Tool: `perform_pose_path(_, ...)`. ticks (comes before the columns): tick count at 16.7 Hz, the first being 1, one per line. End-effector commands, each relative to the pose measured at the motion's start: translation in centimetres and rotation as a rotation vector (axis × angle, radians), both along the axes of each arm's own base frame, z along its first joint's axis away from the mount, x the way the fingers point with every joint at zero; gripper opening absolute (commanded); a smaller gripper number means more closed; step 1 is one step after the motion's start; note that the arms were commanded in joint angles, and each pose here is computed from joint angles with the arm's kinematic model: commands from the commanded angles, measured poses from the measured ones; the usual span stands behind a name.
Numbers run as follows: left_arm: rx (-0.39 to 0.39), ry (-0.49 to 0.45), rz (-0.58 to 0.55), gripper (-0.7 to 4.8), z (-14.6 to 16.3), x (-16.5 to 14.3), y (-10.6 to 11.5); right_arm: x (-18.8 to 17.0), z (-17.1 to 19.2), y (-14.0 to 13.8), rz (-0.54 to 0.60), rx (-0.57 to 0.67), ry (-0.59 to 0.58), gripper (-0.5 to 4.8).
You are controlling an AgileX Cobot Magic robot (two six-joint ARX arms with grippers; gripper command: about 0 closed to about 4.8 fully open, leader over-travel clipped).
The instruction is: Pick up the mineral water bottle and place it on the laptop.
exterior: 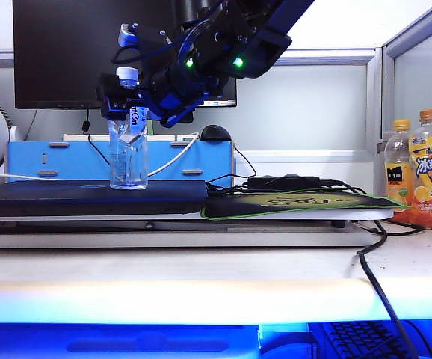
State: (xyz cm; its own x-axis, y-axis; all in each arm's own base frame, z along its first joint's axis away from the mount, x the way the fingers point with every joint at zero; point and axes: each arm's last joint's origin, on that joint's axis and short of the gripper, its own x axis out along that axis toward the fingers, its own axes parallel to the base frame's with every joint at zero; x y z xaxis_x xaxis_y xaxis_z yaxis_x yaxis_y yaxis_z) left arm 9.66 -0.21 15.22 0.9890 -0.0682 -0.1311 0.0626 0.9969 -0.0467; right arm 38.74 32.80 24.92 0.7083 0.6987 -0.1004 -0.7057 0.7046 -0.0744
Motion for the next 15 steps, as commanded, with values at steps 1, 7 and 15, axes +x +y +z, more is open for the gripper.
perform_pose_path(1,0.001,-0.011,-0.001,-0.02,0.1,0.0,0.0,-0.9,3.6,-0.6,0.000,0.056,-0.067,4.32)
perform_pose_path(7,0.001,-0.011,-0.001,-0.02,0.1,0.0,0.0,-4.8,13.5,-4.3,-0.090,0.086,-0.258,4.32)
perform_pose_path(15,0.001,-0.011,-0.001,-0.02,0.1,0.0,0.0,-19.0,29.8,-17.5,-0.345,0.200,-0.606,4.32)
